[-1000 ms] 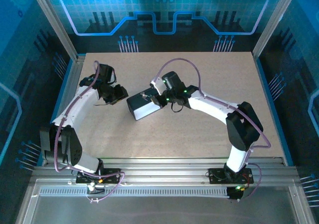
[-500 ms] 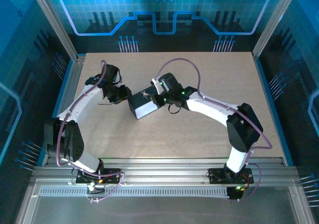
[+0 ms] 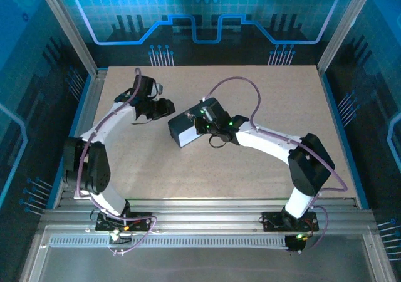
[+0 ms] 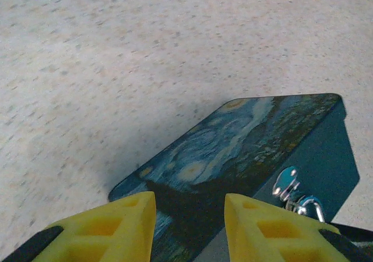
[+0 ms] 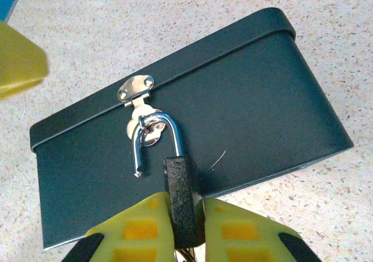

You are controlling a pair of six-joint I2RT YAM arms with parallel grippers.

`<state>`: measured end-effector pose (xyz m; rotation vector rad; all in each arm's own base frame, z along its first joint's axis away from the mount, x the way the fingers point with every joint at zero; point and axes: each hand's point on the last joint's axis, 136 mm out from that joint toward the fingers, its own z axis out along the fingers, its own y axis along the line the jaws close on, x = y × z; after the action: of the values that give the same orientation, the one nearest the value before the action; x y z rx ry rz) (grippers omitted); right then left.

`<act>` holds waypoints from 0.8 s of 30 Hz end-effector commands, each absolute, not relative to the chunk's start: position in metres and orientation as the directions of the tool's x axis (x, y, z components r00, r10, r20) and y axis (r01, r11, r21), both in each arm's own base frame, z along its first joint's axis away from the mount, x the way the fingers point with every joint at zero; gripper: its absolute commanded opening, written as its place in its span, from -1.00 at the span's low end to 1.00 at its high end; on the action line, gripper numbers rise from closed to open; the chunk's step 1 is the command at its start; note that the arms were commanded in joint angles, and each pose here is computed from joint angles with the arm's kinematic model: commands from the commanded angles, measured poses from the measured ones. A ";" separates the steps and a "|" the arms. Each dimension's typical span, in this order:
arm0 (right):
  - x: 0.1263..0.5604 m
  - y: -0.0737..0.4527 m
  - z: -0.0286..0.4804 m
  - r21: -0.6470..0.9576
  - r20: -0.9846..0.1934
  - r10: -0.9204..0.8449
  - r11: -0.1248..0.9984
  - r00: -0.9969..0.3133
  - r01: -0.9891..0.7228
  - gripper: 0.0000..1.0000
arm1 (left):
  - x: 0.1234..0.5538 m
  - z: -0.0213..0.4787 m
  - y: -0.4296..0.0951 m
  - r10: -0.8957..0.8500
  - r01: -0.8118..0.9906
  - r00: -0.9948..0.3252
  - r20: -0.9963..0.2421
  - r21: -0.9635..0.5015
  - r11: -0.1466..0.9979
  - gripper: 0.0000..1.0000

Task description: Unlock the padlock with the key

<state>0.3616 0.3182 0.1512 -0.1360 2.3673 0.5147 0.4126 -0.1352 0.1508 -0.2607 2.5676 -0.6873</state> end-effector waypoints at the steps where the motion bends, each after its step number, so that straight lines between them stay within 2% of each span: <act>1: 0.371 0.311 0.171 0.390 -0.685 0.183 0.910 -0.705 -0.143 -1.00 | 0.423 0.158 -0.169 -0.190 0.099 -0.872 -0.451 -0.544 0.833 -0.27; 7: 0.379 0.292 0.162 0.423 -0.650 0.266 0.905 -0.712 -0.047 -1.00 | 0.404 0.141 -0.204 -0.060 0.171 -0.922 -0.382 -0.543 0.822 -0.29; 13: 0.390 0.273 0.158 0.434 -0.626 0.330 0.900 -0.706 0.036 -1.00 | 0.373 0.138 -0.230 -0.012 0.203 -0.940 -0.340 -0.590 0.781 -0.31; 24: 0.418 0.265 0.150 0.405 -0.618 0.375 0.905 -0.691 0.129 -1.00 | 0.364 0.123 -0.233 -0.037 0.149 -0.955 -0.295 -0.582 0.800 -0.34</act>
<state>0.3966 0.2758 0.1498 0.2443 2.3622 0.4844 0.3851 -0.2294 0.1342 0.0993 2.6235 -0.8762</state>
